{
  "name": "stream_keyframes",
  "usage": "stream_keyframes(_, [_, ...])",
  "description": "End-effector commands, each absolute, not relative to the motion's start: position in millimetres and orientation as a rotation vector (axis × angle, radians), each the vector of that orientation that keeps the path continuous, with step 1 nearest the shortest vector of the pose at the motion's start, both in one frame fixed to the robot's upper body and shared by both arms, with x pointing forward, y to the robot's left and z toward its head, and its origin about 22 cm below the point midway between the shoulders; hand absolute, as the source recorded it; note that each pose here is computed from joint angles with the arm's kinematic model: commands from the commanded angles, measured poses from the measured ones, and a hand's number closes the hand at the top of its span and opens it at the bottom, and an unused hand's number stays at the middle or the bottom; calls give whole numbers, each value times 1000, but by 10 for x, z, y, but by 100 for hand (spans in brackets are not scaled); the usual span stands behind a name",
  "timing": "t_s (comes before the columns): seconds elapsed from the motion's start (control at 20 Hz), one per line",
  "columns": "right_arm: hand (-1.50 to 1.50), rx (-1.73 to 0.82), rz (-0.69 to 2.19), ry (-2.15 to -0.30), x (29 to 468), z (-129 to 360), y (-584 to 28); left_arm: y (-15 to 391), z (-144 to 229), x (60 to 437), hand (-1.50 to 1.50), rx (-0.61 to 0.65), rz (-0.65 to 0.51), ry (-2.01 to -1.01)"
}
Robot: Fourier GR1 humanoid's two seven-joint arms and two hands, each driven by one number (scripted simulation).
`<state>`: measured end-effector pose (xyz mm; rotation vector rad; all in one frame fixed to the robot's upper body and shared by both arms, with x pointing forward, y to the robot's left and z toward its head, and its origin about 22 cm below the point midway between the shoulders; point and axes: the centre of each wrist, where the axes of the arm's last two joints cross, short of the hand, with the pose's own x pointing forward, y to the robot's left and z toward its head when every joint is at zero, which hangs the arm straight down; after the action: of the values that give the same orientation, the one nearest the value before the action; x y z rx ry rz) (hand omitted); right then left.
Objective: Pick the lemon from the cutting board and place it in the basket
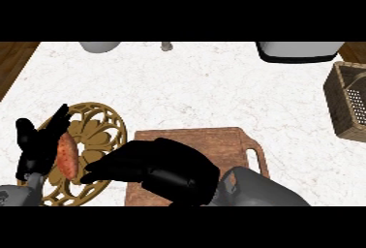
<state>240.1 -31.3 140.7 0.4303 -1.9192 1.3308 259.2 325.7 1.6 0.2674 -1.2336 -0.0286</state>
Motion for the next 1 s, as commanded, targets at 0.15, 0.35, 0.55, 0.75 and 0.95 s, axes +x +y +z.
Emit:
stream_keyframes(0.15, [-150, -57, 1599, -1976, 2532, 2317, -560, 3029, -495, 2184, 0, 173, -3, -1001])
stream_keyframes(0.35, [-150, -153, 1765, -1865, 2472, 2593, -657, 3164, -473, 2134, 0, 172, 4, -1002])
stream_keyframes(0.55, [-150, -174, 1946, -1677, 2550, 2848, -726, 3096, -457, 2152, 0, 174, -18, -1002])
stream_keyframes(0.75, [-150, -230, 2045, -1525, 2709, 3119, -896, 3062, -454, 2124, 0, 153, -24, -1027])
stream_keyframes(0.95, [-150, -252, 2106, -1438, 2699, 3222, -995, 3116, -420, 2116, 0, 174, -17, -1007])
